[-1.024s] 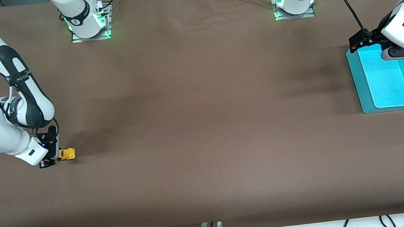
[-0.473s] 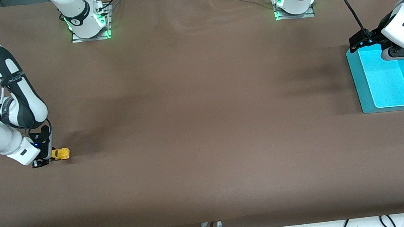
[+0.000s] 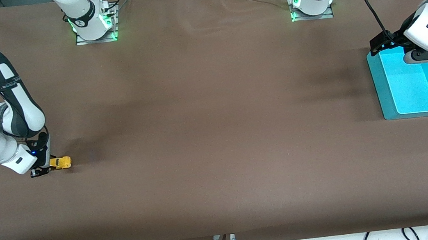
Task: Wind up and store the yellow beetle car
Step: 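Pull the held car backward along the table with the right gripper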
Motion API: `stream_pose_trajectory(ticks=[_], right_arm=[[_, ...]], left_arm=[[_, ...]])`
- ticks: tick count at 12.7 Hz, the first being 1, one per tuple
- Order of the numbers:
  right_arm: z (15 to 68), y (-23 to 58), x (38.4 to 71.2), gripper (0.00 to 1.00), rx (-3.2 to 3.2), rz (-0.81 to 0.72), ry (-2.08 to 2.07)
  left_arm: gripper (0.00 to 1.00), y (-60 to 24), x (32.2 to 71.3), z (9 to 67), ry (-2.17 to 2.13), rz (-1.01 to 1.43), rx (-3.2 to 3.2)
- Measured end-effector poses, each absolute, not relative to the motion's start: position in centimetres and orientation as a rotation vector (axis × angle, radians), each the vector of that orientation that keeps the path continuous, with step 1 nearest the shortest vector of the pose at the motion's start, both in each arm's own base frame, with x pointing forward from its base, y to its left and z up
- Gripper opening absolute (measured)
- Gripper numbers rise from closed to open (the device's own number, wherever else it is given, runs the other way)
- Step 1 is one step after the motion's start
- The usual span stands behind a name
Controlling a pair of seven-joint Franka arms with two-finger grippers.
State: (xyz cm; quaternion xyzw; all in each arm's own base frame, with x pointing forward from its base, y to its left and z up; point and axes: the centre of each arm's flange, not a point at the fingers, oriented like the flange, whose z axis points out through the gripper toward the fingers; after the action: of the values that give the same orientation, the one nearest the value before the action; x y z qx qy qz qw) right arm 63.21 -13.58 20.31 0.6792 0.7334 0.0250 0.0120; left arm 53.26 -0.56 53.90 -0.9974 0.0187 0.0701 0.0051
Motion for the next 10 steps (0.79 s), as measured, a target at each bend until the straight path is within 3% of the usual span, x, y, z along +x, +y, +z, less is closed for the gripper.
stream_pose_trajectory(ticks=[10], right_arm=[[20.3,-15.1,63.0,0.41,2.101,0.079,2.297]], left_arm=[[1.0,-0.6,53.3,53.9,0.058,0.22,-3.123]])
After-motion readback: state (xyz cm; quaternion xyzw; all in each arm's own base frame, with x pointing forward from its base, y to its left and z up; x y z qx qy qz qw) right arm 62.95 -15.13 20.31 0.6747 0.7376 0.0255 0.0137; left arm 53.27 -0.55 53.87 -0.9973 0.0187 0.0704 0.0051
